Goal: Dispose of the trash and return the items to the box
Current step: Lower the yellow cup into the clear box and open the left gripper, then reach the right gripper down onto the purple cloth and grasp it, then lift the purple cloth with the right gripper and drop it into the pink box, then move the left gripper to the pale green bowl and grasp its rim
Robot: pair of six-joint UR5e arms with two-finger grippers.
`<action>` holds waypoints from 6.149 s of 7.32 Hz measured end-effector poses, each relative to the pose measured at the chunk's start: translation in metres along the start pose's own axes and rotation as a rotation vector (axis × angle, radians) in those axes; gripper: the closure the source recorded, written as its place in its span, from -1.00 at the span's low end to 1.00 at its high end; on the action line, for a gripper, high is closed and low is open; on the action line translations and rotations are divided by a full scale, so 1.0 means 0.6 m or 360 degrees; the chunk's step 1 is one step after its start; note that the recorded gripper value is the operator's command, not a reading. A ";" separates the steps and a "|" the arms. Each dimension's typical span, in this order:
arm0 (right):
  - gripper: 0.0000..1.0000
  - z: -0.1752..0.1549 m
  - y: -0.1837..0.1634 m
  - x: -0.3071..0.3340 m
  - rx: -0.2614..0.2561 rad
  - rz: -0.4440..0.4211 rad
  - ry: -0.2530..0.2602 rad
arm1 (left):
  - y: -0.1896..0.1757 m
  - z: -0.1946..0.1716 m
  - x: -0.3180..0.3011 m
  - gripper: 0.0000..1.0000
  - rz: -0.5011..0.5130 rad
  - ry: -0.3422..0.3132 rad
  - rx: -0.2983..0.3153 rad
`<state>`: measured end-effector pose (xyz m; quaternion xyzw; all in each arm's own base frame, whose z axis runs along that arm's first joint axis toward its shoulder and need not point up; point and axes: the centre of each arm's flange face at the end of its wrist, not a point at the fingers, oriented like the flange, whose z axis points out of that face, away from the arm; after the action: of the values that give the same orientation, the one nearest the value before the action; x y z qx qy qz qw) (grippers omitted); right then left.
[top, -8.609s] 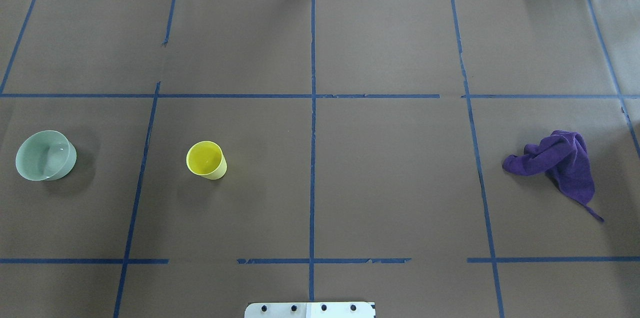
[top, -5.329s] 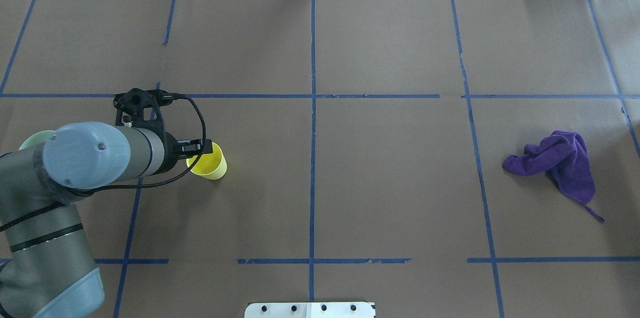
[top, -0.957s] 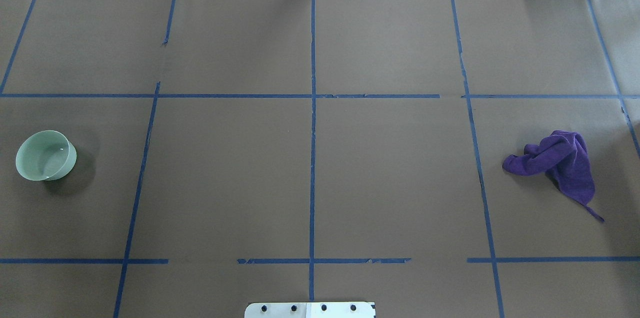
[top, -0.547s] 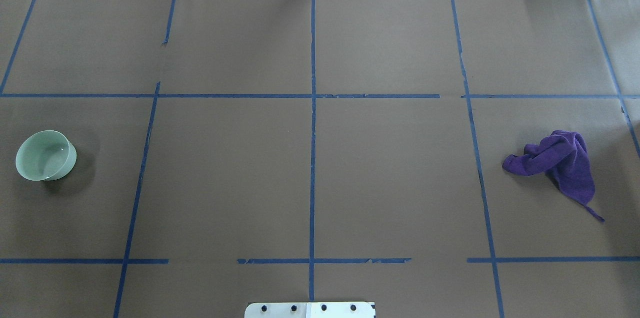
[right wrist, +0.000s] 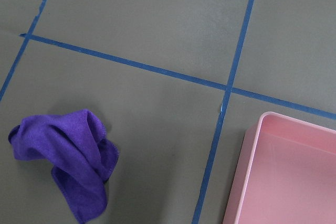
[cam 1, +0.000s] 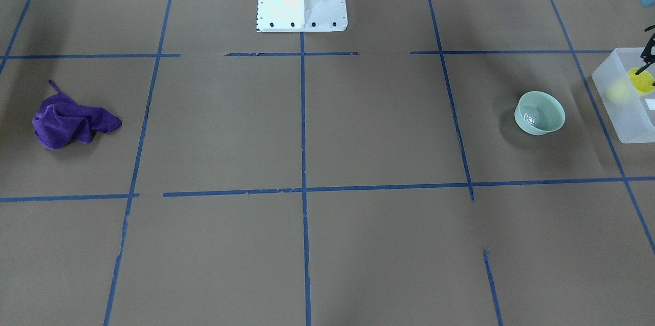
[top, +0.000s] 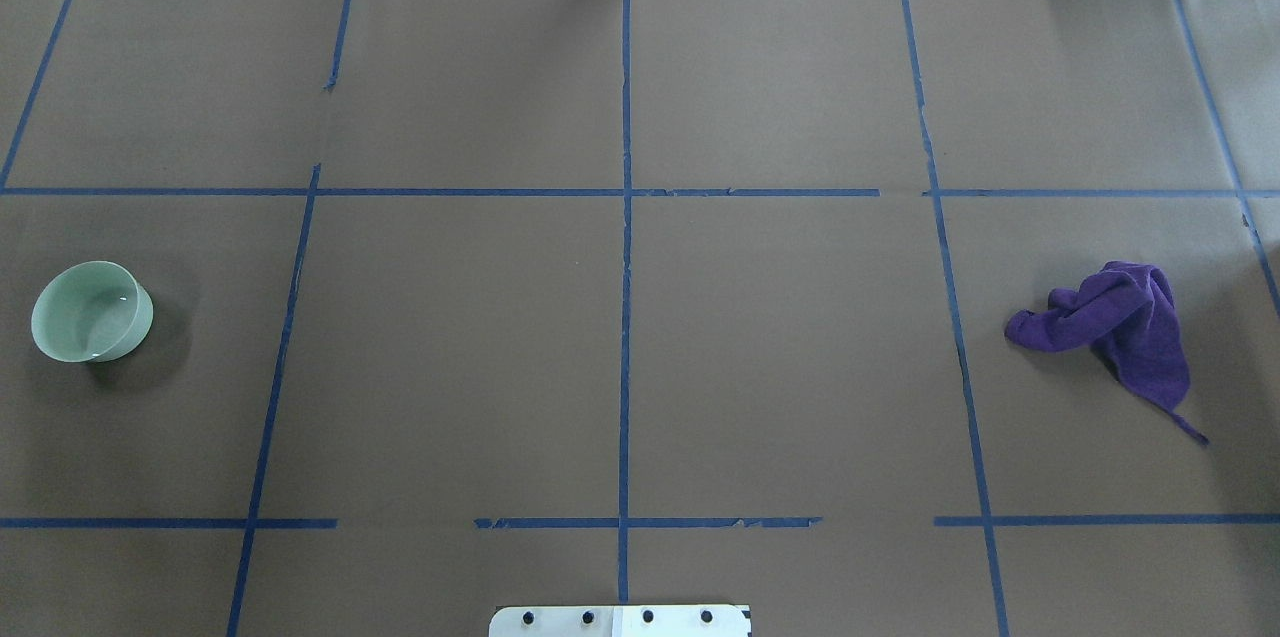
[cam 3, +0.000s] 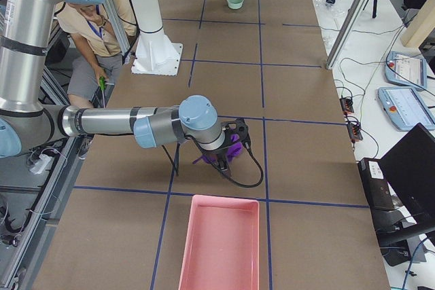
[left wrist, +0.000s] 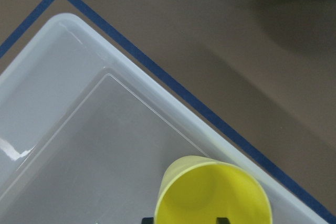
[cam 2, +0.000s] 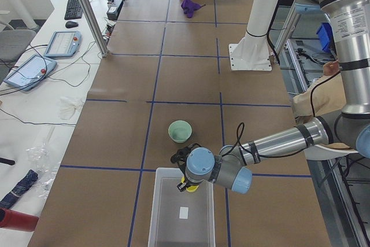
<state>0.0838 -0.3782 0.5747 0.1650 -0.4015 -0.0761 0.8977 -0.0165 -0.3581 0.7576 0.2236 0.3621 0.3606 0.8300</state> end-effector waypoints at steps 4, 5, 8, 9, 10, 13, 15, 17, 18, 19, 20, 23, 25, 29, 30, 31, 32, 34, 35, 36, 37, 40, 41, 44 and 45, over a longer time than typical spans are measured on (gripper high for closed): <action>-1.00 -0.007 -0.016 -0.017 0.0033 -0.0011 -0.0046 | -0.130 -0.071 0.006 -1.00 -0.0307 -0.0083 0.0138; -1.00 -0.009 -0.025 -0.027 0.0061 0.0035 -0.0060 | -0.173 -0.091 -0.003 -1.00 -0.0412 -0.0086 0.0143; -1.00 -0.001 -0.031 -0.059 0.0126 0.0104 -0.0095 | -0.190 -0.147 -0.013 -1.00 -0.0688 -0.0084 0.0060; -1.00 0.009 -0.038 -0.081 0.0104 0.0100 -0.0109 | -0.195 -0.158 -0.021 -1.00 -0.0816 -0.0055 -0.0022; -1.00 0.023 -0.046 -0.120 0.0068 0.0106 -0.0130 | -0.211 -0.177 -0.026 -1.00 -0.0881 -0.0067 -0.0069; -1.00 0.121 -0.044 -0.243 -0.0017 0.0157 -0.0065 | -0.220 -0.194 -0.036 -1.00 -0.0925 -0.0165 -0.0152; -1.00 0.211 -0.044 -0.289 0.0010 0.0153 0.0052 | -0.230 -0.199 -0.039 -1.00 -0.0915 -0.0179 -0.0145; -1.00 0.272 -0.051 -0.301 0.0004 0.0122 0.0112 | -0.236 -0.202 -0.040 -1.00 -0.0908 -0.0180 -0.0137; -0.91 0.293 -0.052 -0.311 -0.0002 0.0093 0.0131 | -0.238 -0.202 -0.040 -1.00 -0.0906 -0.0178 -0.0134; -0.53 0.313 -0.056 -0.327 -0.0006 0.0058 0.0138 | -0.241 -0.203 -0.042 -1.00 -0.0903 -0.0178 -0.0130; -0.09 0.332 -0.060 -0.343 -0.0013 0.0027 0.0139 | -0.245 -0.205 -0.043 -1.00 -0.0898 -0.0179 -0.0126; 1.00 0.362 -0.052 -0.360 -0.0046 -0.0017 0.0153 | -0.254 -0.207 -0.046 -1.00 -0.0889 -0.0182 -0.0118; 1.00 0.362 -0.052 -0.363 -0.0044 -0.0045 0.0159 | -0.255 -0.206 -0.048 -1.00 -0.0890 -0.0181 -0.0118; 1.00 0.229 -0.103 -0.188 -0.0035 -0.0401 0.0300 | -0.256 -0.207 -0.048 -1.00 -0.0889 -0.0181 -0.0116; 1.00 0.170 -0.102 -0.114 -0.0066 -0.0485 0.0310 | -0.257 -0.208 -0.047 -1.00 -0.0887 -0.0181 -0.0114; 1.00 0.108 -0.084 -0.036 -0.0095 -0.0569 0.0330 | -0.258 -0.209 -0.047 -1.00 -0.0886 -0.0182 -0.0113; 0.92 0.048 -0.054 0.039 -0.0132 -0.0650 0.0372 | -0.258 -0.209 -0.047 -1.00 -0.0885 -0.0182 -0.0112; -1.00 -0.008 0.018 0.154 -0.0236 -0.0722 0.0393 | -0.262 -0.210 -0.048 -1.00 -0.0880 -0.0184 -0.0109; -1.00 -0.007 0.034 0.181 -0.0253 -0.0662 0.0376 | -0.269 -0.213 -0.049 -1.00 -0.0874 -0.0188 -0.0103; -1.00 -0.006 0.030 0.184 -0.0208 -0.0495 0.0342 | -0.280 -0.217 -0.050 -1.00 -0.0868 -0.0192 -0.0096; -1.00 -0.001 0.012 0.161 -0.0121 -0.0275 0.0263 | -0.303 -0.221 -0.052 -1.00 -0.0868 -0.0187 -0.0103; -1.00 0.047 -0.066 0.026 0.0010 0.0001 0.0102 | -0.444 -0.226 -0.011 -1.00 -0.0787 -0.0151 -0.0097; -1.00 0.059 -0.077 0.001 0.0023 0.0010 0.0082 | -0.490 -0.214 0.010 -1.00 -0.0613 -0.0158 -0.0001; -1.00 0.070 -0.085 -0.022 0.0029 -0.0006 0.0064 | -0.547 -0.119 0.063 -1.00 -0.0340 -0.0113 0.0215; -1.00 0.073 -0.086 -0.026 0.0023 -0.0014 0.0059 | -0.532 -0.082 0.081 -1.00 -0.0373 -0.0112 0.0216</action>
<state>0.0405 -0.4326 0.5729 0.1745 -0.3844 -0.0741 0.9035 0.1082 -0.5200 0.5033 0.2478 0.3799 0.2279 0.8616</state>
